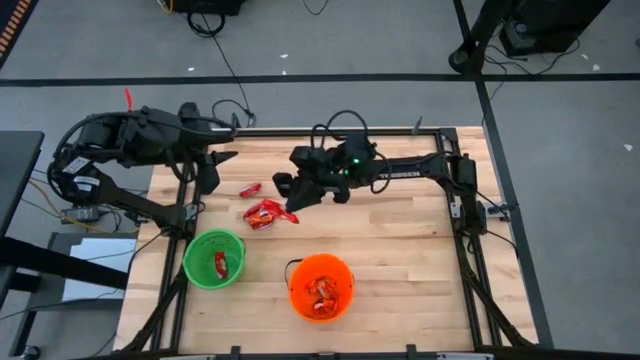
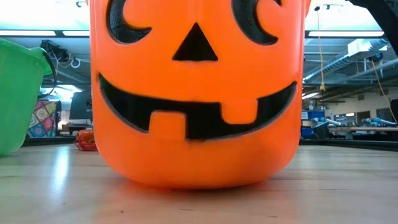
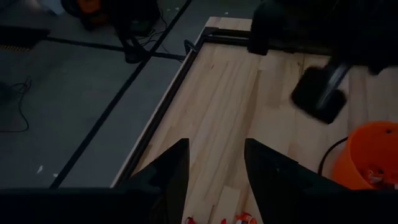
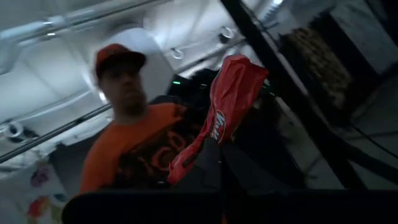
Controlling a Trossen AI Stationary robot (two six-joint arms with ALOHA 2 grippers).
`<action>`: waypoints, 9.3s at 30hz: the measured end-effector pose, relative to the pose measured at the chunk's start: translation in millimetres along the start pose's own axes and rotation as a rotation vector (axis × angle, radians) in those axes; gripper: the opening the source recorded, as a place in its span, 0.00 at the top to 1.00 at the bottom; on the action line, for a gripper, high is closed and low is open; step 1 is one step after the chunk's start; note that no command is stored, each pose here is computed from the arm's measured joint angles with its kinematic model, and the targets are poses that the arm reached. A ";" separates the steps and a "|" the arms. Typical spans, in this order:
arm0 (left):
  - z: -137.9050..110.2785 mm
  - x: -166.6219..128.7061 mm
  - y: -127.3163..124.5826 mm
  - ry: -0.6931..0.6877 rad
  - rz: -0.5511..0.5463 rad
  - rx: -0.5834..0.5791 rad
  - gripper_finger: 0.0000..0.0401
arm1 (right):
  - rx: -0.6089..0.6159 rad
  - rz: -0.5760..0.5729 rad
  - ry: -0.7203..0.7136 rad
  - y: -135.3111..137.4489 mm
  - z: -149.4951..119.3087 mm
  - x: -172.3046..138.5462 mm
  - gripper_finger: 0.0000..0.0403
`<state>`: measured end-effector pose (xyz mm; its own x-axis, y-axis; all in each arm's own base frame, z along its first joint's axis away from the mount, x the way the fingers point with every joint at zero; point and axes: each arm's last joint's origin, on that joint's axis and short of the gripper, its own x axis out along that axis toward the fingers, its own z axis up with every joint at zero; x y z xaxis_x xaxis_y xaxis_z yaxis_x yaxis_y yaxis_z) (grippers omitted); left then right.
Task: Sort candy by brand, put in halloween buckets
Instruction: Put the red chocolate into the green bucket
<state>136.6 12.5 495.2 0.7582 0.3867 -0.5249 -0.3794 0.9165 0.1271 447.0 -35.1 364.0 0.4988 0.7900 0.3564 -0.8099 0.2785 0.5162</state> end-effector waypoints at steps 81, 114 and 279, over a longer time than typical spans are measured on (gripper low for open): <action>-54.7 8.8 -12.5 0.155 -0.454 -0.199 0.60 | -0.086 -0.791 -0.097 -28.2 -12.2 34.2 1.00; -48.3 7.8 -12.3 0.076 -0.456 -0.199 0.97 | -0.092 -0.778 -0.083 -28.3 -12.2 33.8 1.00; -220.6 292.3 43.5 0.988 -0.052 -0.114 0.22 | -0.756 -0.811 -0.281 292.4 79.4 -24.9 0.58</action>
<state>224.7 142.7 161.6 0.0126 0.0401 -0.9991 -0.4460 0.8945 0.0303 222.2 -16.7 567.9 0.9336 0.1045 0.3428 -0.1493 0.9830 0.1071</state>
